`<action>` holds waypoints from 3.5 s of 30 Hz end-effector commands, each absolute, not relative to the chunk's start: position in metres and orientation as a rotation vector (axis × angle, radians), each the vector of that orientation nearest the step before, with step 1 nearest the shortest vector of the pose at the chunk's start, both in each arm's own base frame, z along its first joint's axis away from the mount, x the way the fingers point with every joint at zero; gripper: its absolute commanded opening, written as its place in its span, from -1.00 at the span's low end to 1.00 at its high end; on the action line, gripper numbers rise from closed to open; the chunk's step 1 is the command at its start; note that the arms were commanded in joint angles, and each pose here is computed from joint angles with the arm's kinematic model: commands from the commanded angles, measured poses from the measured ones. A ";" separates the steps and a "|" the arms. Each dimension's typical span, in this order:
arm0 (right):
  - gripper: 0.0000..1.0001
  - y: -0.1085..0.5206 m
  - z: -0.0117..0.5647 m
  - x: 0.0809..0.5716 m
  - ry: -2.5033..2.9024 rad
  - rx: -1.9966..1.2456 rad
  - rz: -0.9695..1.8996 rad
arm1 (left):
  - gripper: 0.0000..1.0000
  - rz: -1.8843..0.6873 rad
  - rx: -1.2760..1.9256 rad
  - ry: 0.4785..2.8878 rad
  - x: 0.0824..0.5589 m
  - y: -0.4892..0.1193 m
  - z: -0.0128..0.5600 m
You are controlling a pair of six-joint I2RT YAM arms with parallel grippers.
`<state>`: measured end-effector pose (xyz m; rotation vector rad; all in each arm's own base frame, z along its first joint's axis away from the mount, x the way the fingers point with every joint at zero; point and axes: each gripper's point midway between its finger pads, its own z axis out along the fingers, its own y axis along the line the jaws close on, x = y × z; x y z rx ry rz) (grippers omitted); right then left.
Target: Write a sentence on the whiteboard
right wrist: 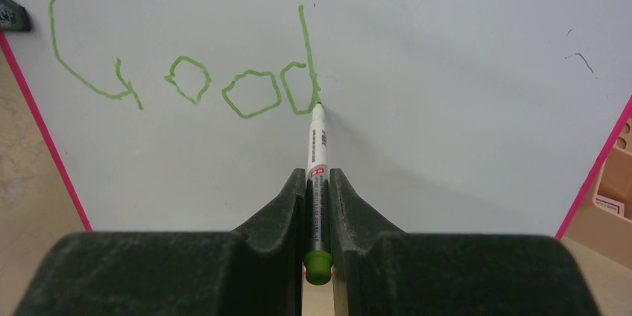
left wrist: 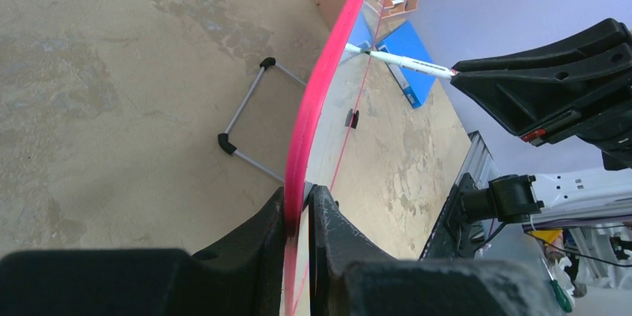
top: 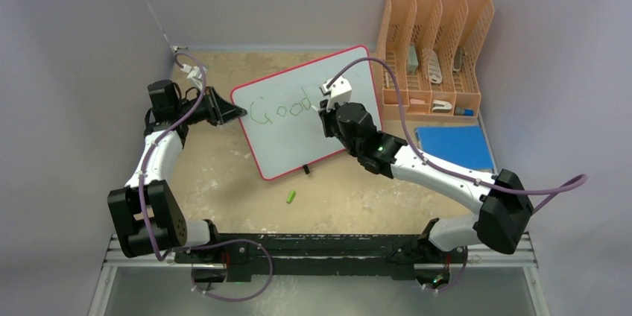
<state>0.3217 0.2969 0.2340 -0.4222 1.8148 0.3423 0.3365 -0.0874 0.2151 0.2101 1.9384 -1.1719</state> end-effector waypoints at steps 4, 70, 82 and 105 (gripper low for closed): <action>-1.00 0.292 0.243 0.319 1.803 -0.394 0.360 | -1.00 -1.148 0.227 1.951 0.337 -0.092 0.212; -1.00 0.254 0.276 0.339 1.708 -0.270 0.407 | -1.00 -1.149 0.228 1.955 0.337 -0.093 0.212; -1.00 0.262 0.282 0.348 1.679 -0.279 0.399 | -1.00 -1.145 0.229 1.956 0.337 -0.093 0.212; -1.00 0.272 0.278 0.356 1.689 -0.310 0.394 | -1.00 -1.143 0.230 1.955 0.337 -0.093 0.212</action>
